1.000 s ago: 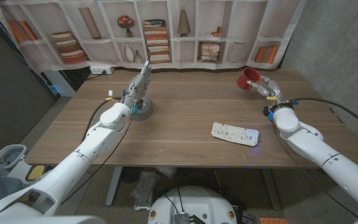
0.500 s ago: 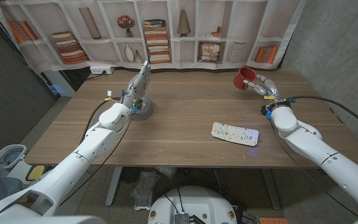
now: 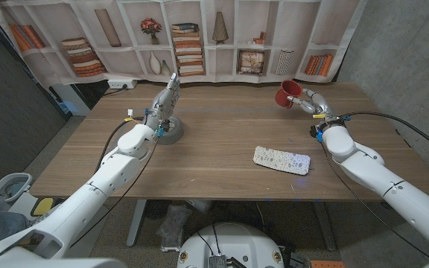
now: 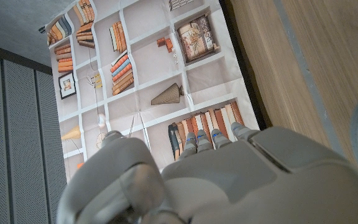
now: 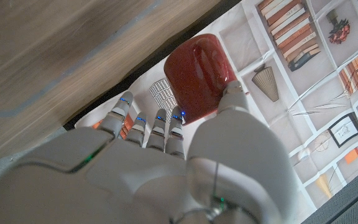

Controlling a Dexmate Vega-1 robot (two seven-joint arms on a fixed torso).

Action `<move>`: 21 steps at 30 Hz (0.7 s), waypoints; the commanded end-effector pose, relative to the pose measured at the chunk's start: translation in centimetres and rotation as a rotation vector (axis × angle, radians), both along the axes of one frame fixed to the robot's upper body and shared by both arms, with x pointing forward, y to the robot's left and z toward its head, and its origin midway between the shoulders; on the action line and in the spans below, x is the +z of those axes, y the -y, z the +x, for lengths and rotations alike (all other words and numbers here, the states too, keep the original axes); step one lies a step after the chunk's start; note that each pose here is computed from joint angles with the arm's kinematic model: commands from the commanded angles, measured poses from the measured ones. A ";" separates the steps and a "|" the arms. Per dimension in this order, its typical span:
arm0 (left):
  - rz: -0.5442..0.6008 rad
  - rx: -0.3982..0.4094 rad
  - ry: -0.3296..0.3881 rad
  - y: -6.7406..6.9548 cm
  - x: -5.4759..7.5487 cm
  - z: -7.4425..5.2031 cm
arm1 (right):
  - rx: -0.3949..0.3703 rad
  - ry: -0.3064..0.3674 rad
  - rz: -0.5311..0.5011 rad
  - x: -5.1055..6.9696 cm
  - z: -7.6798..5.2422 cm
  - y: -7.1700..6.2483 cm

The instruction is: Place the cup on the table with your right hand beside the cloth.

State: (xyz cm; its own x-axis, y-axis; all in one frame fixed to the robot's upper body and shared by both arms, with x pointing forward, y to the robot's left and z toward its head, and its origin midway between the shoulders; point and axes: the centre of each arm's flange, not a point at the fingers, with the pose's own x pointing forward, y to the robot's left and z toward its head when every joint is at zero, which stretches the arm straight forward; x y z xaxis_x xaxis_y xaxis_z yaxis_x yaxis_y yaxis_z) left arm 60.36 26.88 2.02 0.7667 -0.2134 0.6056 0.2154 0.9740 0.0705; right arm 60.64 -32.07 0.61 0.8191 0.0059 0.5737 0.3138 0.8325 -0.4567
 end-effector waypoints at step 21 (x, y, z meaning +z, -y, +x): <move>-0.008 0.004 -0.004 -0.2 -0.6 0.0 | 0.032 -0.033 -0.100 0.4 0.6 -2.4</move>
